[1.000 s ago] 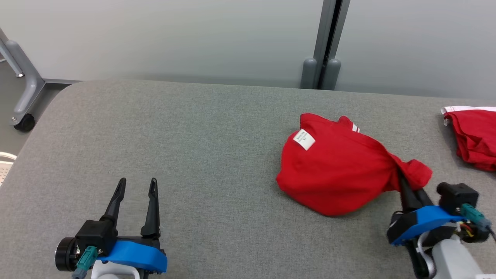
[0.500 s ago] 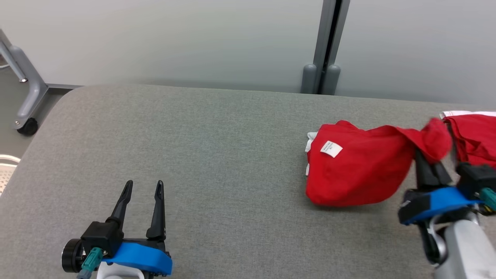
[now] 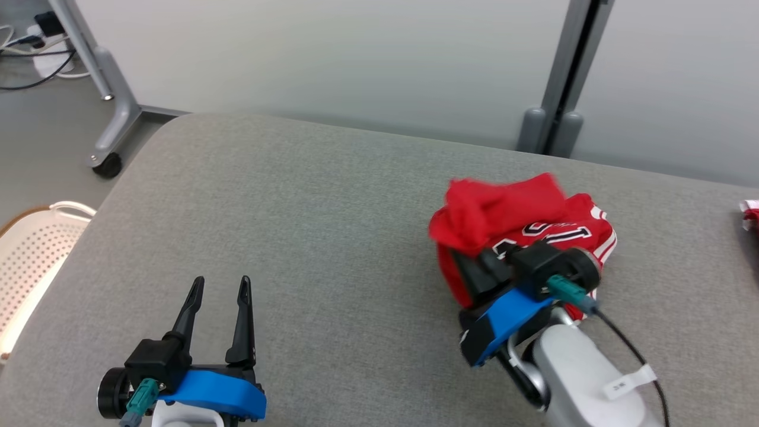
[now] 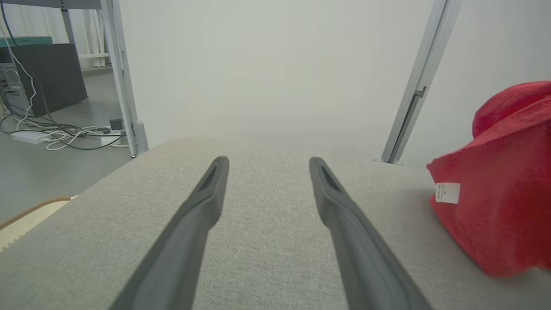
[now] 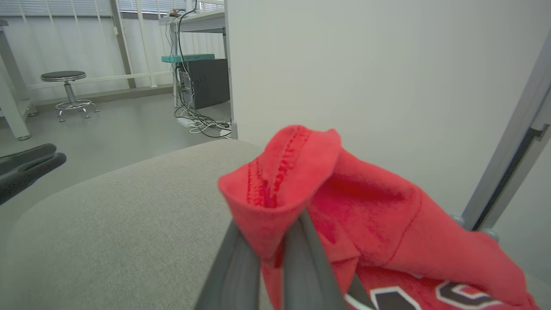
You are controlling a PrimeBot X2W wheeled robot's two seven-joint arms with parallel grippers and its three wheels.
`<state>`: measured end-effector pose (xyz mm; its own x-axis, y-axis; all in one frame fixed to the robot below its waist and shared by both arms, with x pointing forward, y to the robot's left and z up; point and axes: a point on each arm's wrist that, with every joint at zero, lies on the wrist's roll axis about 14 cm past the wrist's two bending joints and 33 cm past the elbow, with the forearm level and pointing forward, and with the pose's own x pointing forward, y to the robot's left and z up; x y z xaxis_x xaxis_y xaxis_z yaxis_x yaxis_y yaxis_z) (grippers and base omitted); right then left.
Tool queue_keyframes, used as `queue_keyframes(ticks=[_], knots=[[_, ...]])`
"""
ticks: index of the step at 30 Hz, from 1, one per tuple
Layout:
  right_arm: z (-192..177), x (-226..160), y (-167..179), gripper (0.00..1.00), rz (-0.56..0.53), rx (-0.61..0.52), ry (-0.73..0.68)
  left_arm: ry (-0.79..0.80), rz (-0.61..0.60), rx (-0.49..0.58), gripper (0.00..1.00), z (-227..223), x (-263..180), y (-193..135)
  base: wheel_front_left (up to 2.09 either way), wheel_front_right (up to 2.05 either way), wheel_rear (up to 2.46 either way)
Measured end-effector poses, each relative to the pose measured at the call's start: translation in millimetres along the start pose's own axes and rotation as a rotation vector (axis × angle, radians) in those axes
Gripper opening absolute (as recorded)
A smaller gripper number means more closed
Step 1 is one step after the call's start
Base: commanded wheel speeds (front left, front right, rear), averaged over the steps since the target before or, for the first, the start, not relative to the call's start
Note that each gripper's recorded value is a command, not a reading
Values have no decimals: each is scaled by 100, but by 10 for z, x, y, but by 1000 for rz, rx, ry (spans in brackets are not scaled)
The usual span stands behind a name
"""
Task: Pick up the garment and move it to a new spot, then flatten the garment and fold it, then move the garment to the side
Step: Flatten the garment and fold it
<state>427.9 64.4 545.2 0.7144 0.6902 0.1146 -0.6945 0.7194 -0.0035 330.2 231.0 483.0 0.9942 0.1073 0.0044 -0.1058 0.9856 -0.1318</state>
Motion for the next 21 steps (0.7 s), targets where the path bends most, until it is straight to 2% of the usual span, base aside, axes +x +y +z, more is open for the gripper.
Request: queue_keyframes(ticks=[6, 10, 15, 16, 17, 21], knots=[[-386, 31, 735, 0, 219, 71, 114, 16, 48, -6, 100, -44, -84, 136, 0, 0, 0], [-606, -74, 1180, 0, 368, 77, 184, 24, 65, -10, 100, -65, -94, 180, 0, 0, 0], [-816, -275, 1565, 0, 505, 81, 258, 34, 71, -11, 100, -94, -78, 188, 0, 0, 0], [-847, -311, 1606, 31, 523, 77, 271, 36, 69, -11, 100, -101, -71, 183, 0, 0, 0], [-872, -338, 1632, 100, 533, 77, 281, 37, 67, -12, 100, -105, -62, 172, 0, 0, 0], [-866, -312, 1542, 100, 506, 82, 278, 35, 54, -15, 100, -99, -3, 133, 0, 0, 0]])
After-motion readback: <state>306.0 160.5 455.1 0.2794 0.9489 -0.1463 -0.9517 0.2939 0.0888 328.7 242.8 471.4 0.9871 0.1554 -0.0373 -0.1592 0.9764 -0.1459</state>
